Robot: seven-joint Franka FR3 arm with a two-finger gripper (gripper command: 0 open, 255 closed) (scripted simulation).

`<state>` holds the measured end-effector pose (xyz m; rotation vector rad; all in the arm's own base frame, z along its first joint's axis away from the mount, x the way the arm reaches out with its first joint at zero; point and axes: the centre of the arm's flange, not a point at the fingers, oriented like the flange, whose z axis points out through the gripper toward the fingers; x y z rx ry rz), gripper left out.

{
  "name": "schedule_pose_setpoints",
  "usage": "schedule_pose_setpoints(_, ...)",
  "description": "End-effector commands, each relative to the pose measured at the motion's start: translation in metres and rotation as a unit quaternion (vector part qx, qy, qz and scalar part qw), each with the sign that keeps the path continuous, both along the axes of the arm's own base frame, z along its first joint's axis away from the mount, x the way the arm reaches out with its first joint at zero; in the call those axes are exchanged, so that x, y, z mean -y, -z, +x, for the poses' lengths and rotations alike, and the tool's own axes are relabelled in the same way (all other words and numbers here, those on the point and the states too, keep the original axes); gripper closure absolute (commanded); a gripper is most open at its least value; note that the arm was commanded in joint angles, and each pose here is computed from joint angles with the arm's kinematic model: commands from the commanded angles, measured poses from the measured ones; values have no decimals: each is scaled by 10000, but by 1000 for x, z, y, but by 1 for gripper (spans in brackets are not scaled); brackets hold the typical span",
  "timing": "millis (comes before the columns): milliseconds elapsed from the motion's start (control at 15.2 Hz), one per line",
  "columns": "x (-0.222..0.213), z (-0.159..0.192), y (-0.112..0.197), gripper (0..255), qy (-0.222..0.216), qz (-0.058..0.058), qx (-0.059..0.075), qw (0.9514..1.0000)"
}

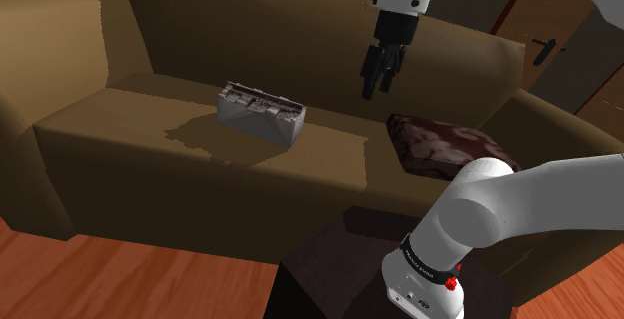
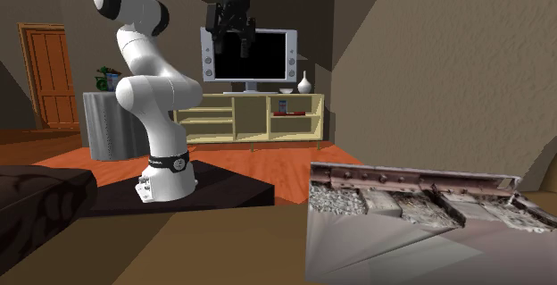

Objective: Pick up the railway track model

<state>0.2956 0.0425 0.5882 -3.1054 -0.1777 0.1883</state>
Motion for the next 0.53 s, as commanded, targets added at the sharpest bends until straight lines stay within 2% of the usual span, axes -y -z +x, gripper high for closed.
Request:
schedule_pose_setpoints(0,0,0,0,0,0,0,0,10000)
schedule_pose_setpoints(462,18,78,39,0,-410,-19,113,9991)
